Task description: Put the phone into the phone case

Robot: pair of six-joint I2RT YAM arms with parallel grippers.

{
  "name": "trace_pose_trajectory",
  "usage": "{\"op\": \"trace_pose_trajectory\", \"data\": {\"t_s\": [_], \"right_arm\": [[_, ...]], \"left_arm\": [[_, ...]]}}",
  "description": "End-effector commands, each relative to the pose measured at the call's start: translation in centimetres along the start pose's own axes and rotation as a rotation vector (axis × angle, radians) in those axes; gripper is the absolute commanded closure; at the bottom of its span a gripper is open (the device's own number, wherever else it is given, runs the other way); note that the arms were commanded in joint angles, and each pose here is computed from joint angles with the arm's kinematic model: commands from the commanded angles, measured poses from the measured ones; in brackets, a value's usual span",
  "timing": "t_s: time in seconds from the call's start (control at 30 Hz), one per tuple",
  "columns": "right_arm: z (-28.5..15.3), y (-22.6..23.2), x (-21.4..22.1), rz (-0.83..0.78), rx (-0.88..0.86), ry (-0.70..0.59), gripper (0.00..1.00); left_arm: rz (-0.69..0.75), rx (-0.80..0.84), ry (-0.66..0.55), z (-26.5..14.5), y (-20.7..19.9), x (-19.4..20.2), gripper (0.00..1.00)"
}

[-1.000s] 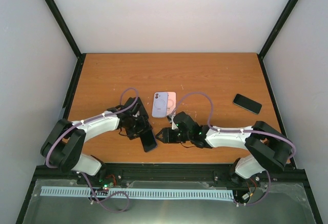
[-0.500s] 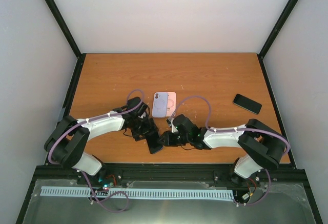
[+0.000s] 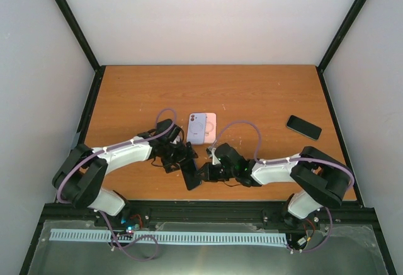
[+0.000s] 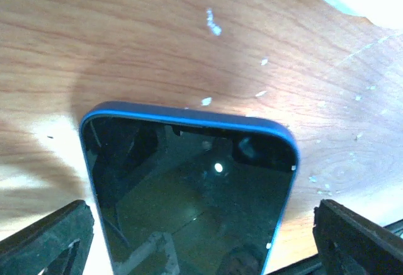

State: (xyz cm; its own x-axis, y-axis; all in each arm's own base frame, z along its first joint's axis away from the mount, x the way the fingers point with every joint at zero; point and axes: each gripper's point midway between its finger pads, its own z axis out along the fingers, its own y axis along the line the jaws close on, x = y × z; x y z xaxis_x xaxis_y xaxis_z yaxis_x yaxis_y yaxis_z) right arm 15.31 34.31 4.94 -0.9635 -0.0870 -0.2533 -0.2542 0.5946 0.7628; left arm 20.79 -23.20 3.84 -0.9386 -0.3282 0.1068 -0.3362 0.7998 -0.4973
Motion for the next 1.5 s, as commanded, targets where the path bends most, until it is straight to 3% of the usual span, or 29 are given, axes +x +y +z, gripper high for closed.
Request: {"op": "trace_pose_trajectory", "data": {"t_s": [0.0,0.2,0.4,0.67,0.9,1.13,1.3,1.47], "right_arm": [[-0.9,0.3,-0.1,-0.015,-0.014,-0.042,0.97],[-2.9,-1.6,-0.1,-0.013,0.075,-0.096,0.97],[-7.4,-3.6,-1.1,0.014,0.176,-0.251,0.97],[-11.2,-4.6,-0.8,0.025,0.225,-0.341,0.97],[-12.7,-5.0,-0.6,0.034,0.231,-0.384,0.97],[-12.8,-5.2,-0.5,0.037,0.231,-0.388,0.97],[-12.9,-4.9,-0.7,0.034,0.227,-0.391,0.97],[-13.0,-5.1,-0.5,0.041,0.235,-0.385,0.97]], "left_arm": [[0.08,0.072,-0.055,-1.6,-3.2,-1.0,0.01],[0.163,-0.04,-0.153,-2.3,-4.4,-4.1,0.01],[0.276,-0.229,-0.251,-1.4,-5.0,-8.5,0.01],[0.307,-0.46,-0.282,2.0,-4.0,-12.9,0.0],[0.32,-0.482,-0.25,4.3,-3.7,-13.5,0.01],[0.339,-0.373,-0.236,3.8,-5.2,-12.5,0.01],[0.344,-0.406,-0.23,4.2,-4.4,-12.6,0.0],[0.336,-0.406,-0.201,4.7,-4.4,-12.2,0.08]]}}
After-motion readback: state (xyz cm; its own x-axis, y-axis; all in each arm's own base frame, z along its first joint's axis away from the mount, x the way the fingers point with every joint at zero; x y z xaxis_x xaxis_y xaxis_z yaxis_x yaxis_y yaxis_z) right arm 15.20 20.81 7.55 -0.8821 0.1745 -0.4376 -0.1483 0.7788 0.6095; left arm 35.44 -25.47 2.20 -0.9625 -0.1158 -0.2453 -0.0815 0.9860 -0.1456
